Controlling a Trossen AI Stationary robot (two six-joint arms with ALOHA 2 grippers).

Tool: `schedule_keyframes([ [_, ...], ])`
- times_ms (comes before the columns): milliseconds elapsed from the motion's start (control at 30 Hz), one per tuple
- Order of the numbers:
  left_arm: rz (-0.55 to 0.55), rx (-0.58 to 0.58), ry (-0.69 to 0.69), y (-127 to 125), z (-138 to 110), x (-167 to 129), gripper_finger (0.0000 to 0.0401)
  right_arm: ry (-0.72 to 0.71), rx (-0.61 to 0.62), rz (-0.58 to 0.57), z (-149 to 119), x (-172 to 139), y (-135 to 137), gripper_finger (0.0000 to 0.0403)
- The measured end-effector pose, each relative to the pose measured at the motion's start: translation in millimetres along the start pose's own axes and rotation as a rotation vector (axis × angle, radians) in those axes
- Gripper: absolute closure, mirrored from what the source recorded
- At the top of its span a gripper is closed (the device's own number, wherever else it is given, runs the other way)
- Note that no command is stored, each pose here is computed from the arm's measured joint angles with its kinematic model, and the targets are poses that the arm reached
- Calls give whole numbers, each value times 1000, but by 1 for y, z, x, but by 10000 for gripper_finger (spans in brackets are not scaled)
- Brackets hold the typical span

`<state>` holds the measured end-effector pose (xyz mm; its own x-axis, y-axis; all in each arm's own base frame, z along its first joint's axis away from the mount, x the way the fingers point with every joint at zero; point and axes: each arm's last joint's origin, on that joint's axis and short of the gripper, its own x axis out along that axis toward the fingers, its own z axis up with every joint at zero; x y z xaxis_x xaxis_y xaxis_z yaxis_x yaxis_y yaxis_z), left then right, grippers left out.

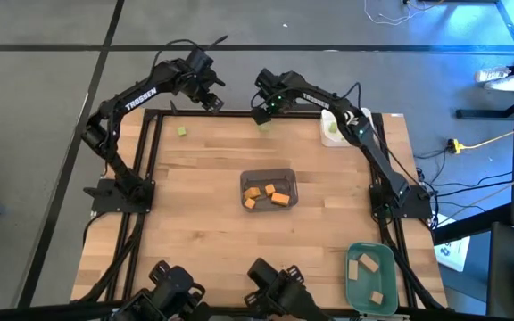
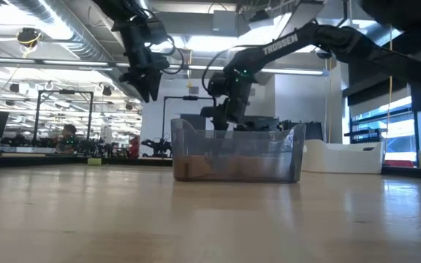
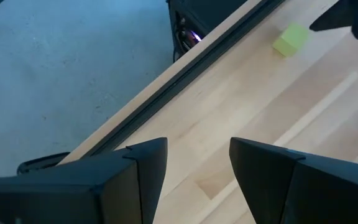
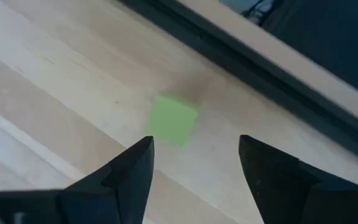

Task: Sort & place blocks by color
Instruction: Put the green block into the white bin

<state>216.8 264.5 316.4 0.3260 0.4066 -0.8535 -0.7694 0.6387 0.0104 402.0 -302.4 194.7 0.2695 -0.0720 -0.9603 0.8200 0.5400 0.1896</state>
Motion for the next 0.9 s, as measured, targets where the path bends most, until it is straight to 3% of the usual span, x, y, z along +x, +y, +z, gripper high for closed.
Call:
schedule_keyframes([
  [900,0,28,-6,0,1,0,234,-29,11,73,1,32,12,169],
])
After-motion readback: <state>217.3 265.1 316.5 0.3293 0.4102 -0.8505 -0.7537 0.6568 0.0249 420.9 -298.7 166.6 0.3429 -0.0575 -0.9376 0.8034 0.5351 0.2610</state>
